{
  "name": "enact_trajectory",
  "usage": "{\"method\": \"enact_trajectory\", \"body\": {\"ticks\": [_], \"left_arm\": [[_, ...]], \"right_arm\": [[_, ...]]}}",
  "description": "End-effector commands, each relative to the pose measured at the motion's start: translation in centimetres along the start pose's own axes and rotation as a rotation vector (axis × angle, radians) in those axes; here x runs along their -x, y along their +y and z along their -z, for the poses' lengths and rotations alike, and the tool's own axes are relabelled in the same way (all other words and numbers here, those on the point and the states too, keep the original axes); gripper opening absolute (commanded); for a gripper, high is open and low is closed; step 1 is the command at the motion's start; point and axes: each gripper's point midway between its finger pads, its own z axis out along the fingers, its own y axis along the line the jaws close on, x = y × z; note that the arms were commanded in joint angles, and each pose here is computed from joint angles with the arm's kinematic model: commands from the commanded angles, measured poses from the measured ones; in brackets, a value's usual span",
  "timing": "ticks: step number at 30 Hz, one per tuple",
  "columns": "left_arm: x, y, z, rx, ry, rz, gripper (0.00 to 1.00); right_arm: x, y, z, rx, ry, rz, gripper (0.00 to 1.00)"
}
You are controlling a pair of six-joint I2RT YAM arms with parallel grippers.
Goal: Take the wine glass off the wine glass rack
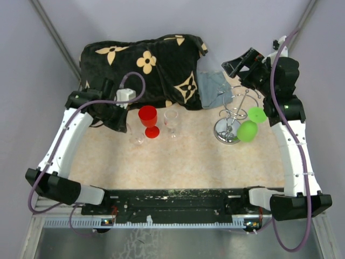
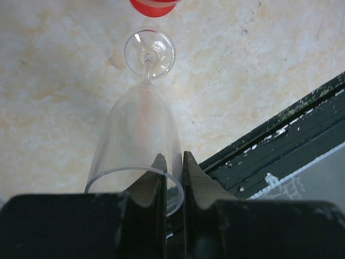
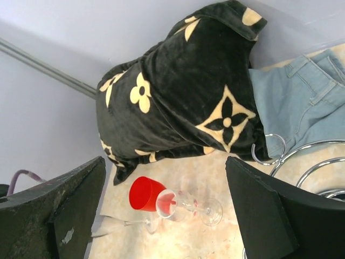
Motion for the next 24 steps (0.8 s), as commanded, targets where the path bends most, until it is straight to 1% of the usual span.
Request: {"method": "enact_trajectory", "body": {"ticks": [1, 4, 11, 16, 20, 24], "left_arm": [[0.4, -1.9, -0.7, -0.016, 0.045, -0.132, 0.0], [0.2, -3.3, -1.9, -0.067, 0.094, -0.172, 0.0], [0.9, -5.6, -3.2, -0.146, 0.149, -0.246, 0.0], [1.0, -7.5, -4.7, -0.172, 0.196, -0.302, 0.0], [0.7, -7.6, -5.6, -0.165, 0.232, -0.322, 0.0], [1.0, -6.7, -6.3, -0.112, 0.249, -0.327, 0.0]], "right_arm": [[1.6, 0.3, 0.7, -0.009, -0.061, 0.021, 0.92], [1.5, 0.1, 0.8, -0.019, -0.061, 0.019, 0.92], [1.3, -0.7, 1.6, -0.061, -0.063, 0.015, 0.93], [1.0, -1.0, 2.1, -0.081, -0.062, 0.009, 0.93], [1.0, -1.3, 2.8, -0.101, -0.071, 0.019, 0.93], [1.0, -1.7, 3.4, -0.117, -0.078, 0.021, 0.93]]}}
